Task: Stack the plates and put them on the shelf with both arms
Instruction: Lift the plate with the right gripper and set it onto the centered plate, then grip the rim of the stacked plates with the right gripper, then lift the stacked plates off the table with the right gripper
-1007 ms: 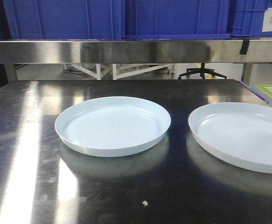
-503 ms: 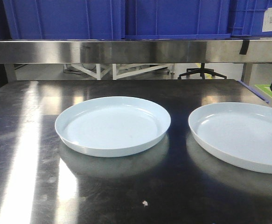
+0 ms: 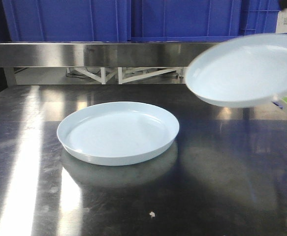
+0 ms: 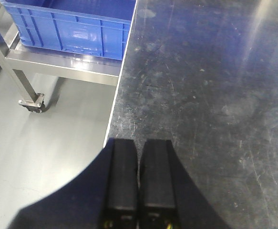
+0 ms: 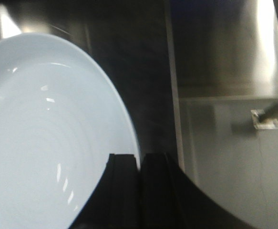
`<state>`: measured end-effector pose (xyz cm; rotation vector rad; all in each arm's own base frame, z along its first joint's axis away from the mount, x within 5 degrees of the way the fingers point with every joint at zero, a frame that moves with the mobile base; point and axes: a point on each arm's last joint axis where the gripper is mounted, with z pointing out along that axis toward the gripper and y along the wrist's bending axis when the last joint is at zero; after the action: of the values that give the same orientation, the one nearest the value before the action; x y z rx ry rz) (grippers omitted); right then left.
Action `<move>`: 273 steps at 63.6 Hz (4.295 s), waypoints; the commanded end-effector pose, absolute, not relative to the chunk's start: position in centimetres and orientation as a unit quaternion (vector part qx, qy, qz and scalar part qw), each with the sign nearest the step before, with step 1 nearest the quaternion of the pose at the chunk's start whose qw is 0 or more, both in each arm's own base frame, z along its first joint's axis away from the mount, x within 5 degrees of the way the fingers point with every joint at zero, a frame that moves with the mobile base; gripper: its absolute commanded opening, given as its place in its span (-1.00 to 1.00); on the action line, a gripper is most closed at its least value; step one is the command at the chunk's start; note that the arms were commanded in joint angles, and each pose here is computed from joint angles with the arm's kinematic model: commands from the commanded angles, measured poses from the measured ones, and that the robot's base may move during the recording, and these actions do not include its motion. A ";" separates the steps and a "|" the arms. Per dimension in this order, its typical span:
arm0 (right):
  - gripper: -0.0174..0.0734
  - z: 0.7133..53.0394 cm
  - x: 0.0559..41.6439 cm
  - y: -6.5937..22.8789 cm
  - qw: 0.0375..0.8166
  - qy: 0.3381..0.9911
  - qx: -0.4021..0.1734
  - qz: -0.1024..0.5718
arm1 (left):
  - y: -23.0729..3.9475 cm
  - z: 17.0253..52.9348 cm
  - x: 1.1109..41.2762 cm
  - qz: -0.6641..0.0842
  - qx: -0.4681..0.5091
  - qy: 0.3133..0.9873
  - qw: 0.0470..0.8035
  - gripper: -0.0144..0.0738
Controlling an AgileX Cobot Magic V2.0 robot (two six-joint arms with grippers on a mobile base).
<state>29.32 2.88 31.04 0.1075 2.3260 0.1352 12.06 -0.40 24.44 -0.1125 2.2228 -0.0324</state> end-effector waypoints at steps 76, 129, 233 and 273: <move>0.53 24.5 34.2 18.7 0.266 0.948 -0.149 0.089 | -0.5 25.8 12.5 -0.022 -0.045 0.875 0.482 -0.46; -0.49 34.5 31.6 15.8 0.445 0.874 -0.183 0.069 | -0.5 25.8 12.5 -0.022 -0.045 0.875 0.481 -0.46; -0.49 31.4 11.3 -0.9 0.593 0.801 0.084 0.005 | -0.5 25.8 12.5 -0.022 -0.045 0.875 0.481 -0.46; -0.49 31.4 11.3 -0.9 0.593 0.801 0.084 0.005 | -0.5 25.8 12.5 -0.022 -0.045 0.875 0.481 -0.46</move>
<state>11.02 -0.94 29.55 0.2065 1.9877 0.0024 12.03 -0.39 24.44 -0.1128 2.2229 -0.0320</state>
